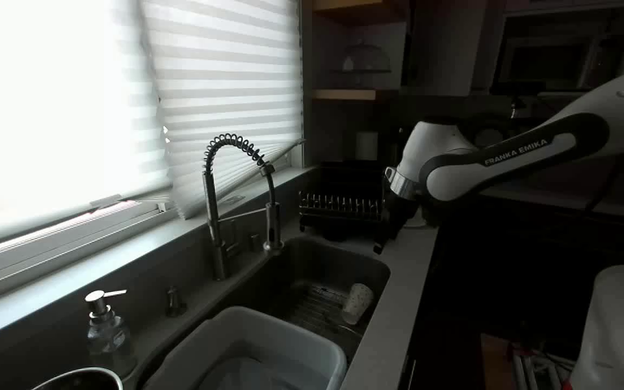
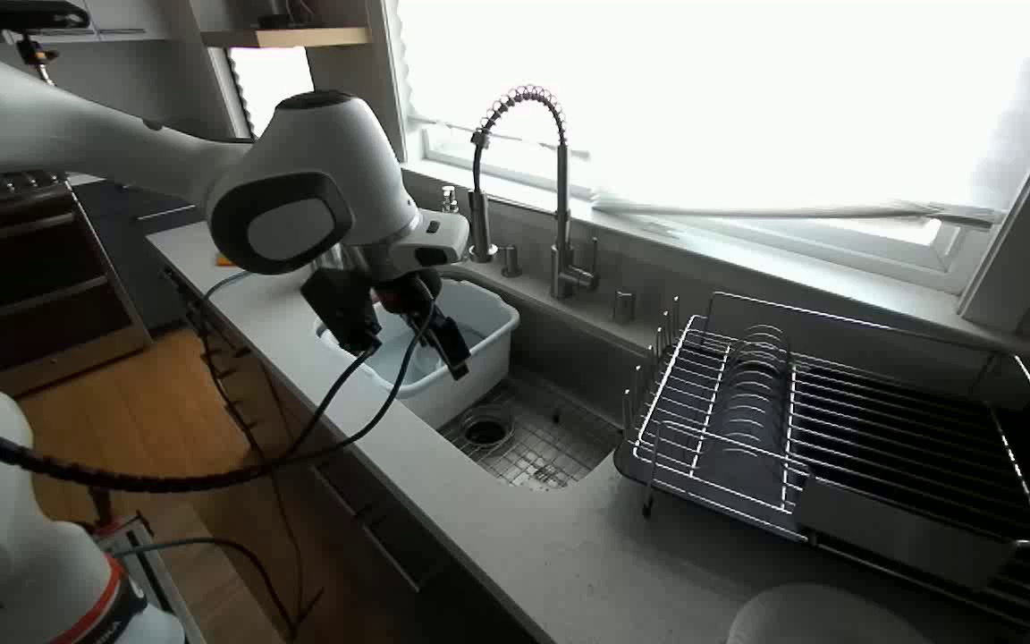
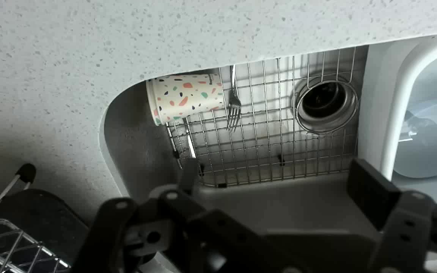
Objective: Put the white plate on the dishrack
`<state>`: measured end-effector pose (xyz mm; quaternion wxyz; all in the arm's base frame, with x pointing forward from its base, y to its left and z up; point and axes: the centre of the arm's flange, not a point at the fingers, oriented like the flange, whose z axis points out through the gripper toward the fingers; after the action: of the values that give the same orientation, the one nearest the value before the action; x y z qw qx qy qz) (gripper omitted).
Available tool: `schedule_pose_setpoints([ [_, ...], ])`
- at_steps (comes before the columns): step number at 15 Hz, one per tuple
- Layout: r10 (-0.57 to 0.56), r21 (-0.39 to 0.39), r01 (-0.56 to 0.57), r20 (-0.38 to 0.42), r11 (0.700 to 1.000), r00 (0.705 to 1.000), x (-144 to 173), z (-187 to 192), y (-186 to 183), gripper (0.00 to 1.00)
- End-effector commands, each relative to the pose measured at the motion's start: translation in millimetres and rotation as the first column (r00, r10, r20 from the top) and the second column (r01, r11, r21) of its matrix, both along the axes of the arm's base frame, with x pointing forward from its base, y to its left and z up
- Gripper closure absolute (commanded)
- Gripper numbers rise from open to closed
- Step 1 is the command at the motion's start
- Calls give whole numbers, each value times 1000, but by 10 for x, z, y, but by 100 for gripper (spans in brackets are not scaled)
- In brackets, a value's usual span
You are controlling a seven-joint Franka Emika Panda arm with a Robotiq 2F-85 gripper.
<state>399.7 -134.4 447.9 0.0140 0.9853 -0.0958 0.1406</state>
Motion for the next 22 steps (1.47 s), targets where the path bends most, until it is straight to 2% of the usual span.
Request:
schedule_pose_setpoints([
  [1, 0, 0, 0, 0, 1000, 1000, -1, -2, 0, 0],
  [8, 0, 0, 0, -1, 1000, 1000, -1, -3, 0, 0],
  [11, -162, -2, 162, -47, 987, 986, 73, -113, -461, 0],
  [14, -310, 0, 312, -91, 950, 946, -108, -223, -1151, 0],
  [18, -484, 12, 493, -166, 870, 859, -536, -282, -2069, 0],
  [22, -583, 10, 596, -193, 803, 789, -947, -221, -2764, 0],
])
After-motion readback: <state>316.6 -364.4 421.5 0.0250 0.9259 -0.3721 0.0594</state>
